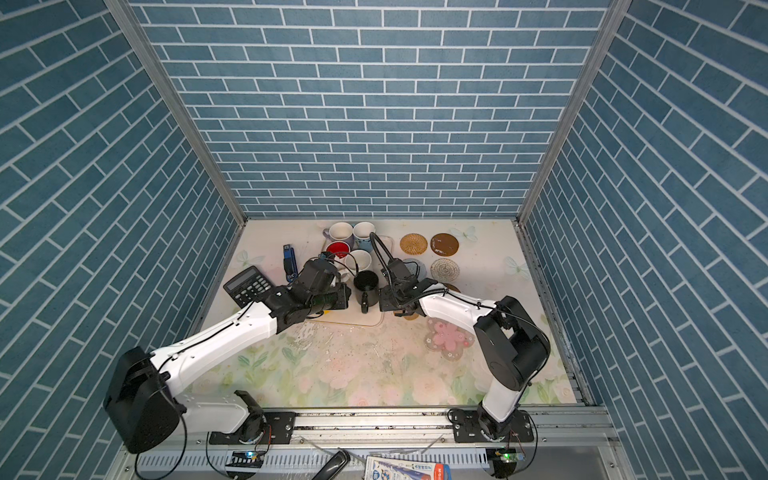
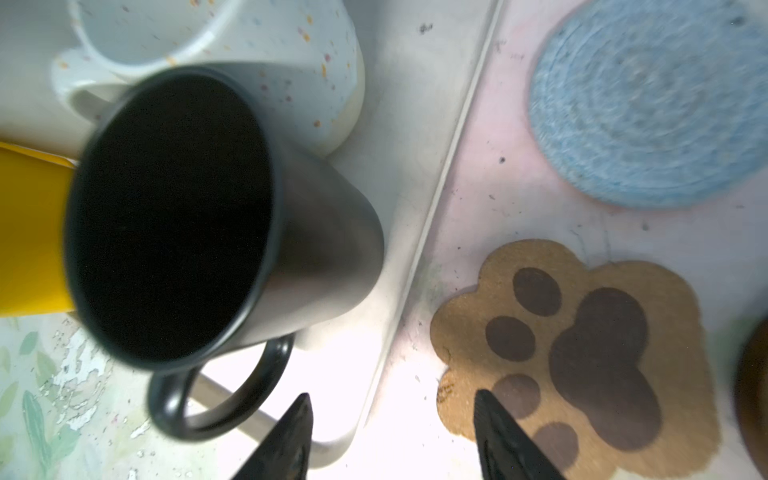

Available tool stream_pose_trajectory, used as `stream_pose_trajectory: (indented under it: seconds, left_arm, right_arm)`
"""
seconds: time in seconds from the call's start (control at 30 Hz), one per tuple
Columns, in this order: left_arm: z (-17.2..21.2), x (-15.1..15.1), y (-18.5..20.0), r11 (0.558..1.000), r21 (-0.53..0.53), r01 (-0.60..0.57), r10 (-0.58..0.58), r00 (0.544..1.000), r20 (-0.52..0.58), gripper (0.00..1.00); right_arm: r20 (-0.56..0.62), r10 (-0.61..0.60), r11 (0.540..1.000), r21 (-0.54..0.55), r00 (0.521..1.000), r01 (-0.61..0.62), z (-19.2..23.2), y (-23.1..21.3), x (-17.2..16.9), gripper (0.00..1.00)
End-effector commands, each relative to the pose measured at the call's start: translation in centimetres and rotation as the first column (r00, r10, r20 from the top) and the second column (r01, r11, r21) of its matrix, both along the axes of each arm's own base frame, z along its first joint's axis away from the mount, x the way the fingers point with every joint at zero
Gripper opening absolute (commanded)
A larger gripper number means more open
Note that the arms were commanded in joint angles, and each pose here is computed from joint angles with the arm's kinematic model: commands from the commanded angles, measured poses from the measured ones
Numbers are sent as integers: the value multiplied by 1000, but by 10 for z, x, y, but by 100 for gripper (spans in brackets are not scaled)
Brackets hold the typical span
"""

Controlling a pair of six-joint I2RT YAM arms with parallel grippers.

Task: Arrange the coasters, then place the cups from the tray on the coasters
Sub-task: 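Close the right gripper on the black mug's rim and lift it off the tray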

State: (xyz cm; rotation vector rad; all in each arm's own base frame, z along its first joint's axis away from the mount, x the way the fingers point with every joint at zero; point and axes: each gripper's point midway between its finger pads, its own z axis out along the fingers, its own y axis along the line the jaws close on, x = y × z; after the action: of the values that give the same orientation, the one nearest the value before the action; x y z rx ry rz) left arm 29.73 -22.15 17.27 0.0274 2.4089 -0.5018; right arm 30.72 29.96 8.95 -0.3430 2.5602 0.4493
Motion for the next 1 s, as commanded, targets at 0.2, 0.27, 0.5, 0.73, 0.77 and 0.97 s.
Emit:
stream_pose_trajectory:
  seconds: [0.2,0.27,0.5,0.73,0.77,0.97]
  left_arm:
    - [0,-32,40,998,53,-29,27,999,29,53]
    - [3,-36,47,998,59,-38,36,999,39,54]
    - [5,-45,59,999,43,-32,30,998,54,56]
    - [-5,-50,61,999,26,-25,24,999,40,56]
    - [-7,-50,61,999,26,-24,23,999,37,56]
    - [-12,-52,62,999,33,-18,17,1000,23,56]
  right_arm:
    - [72,-83,997,3,994,83,39,25,-9,59]
    - [79,-115,993,10,990,115,37,30,-8,61]
    - [23,-190,982,-7,982,190,17,49,-1,66]
    - [16,-216,975,-56,976,216,2,54,7,62]
    - [15,-215,974,-69,976,216,-1,53,7,60]
    - [16,-202,970,-135,979,202,-11,45,8,46]
